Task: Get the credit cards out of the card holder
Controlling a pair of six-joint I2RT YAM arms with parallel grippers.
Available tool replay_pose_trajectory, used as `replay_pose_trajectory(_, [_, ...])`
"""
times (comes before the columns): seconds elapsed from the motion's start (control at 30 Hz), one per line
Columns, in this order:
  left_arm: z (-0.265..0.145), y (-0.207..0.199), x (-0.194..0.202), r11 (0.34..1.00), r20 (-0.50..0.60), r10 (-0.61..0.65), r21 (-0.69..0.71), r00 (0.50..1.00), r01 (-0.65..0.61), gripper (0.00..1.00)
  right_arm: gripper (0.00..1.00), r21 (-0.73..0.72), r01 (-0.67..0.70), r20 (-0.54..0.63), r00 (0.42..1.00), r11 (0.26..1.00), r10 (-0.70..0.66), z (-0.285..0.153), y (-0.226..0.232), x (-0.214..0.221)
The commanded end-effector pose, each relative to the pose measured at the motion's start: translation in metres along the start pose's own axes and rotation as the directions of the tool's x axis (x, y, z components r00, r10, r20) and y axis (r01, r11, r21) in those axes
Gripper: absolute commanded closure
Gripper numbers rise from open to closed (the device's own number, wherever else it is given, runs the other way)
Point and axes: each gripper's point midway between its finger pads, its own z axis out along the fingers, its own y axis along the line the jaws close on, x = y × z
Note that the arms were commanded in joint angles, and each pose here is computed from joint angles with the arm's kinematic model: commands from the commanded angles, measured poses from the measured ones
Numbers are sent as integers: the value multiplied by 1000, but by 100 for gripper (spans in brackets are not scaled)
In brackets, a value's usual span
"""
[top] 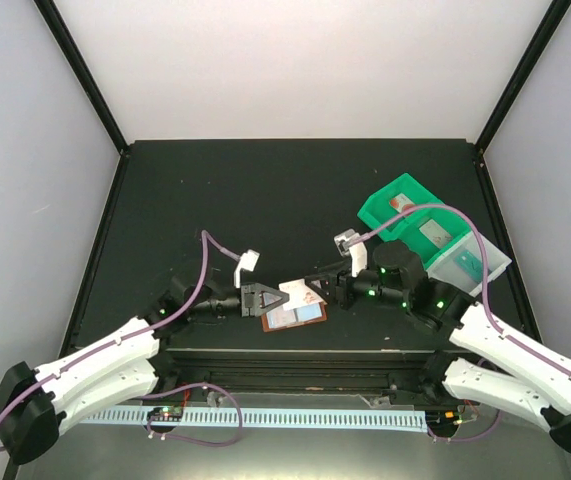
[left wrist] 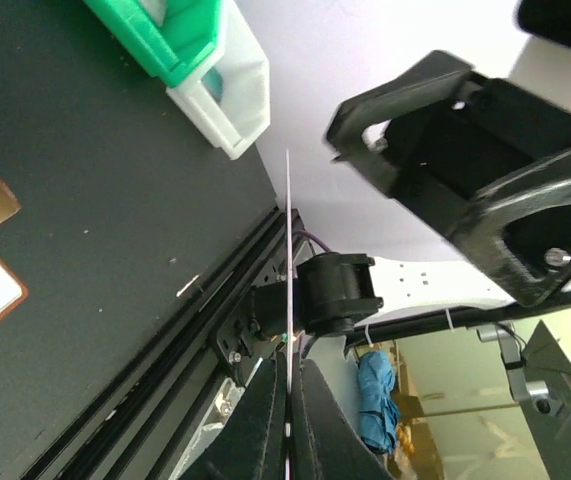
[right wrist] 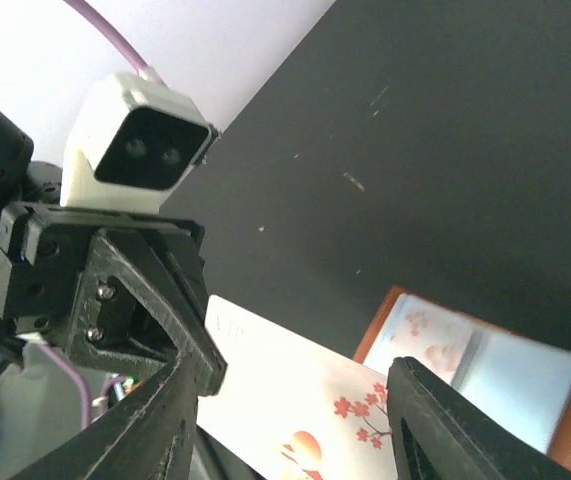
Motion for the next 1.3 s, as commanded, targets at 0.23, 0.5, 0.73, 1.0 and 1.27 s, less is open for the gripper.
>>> replay_pose_trajectory(0.23, [-9,-36,-6,987,11,137,80,991,-137,98,48,-68,-96,-98,991,993,90,-3,-6,16])
replay_pose_trajectory(0.5, [-13,-43,-7,983,33,154,99,987,-157,98,46,-135,-139,-121,985,981,123,-2,-4,22])
replay_pose_trajectory(0.73, [-15,-45,-8,981,45,159,103,986,-163,99,76,-205,-180,-126,980,962,156,-1,0,25])
replay_pose_trajectory(1.0, [-14,-40,-9,984,48,153,89,987,-157,99,99,-246,-171,-98,984,954,151,-6,6,21])
replay_pose_trajectory(1.27, [-15,-25,-15,989,87,147,1,985,-148,39,99,-167,-170,-46,985,971,164,-4,-10,13])
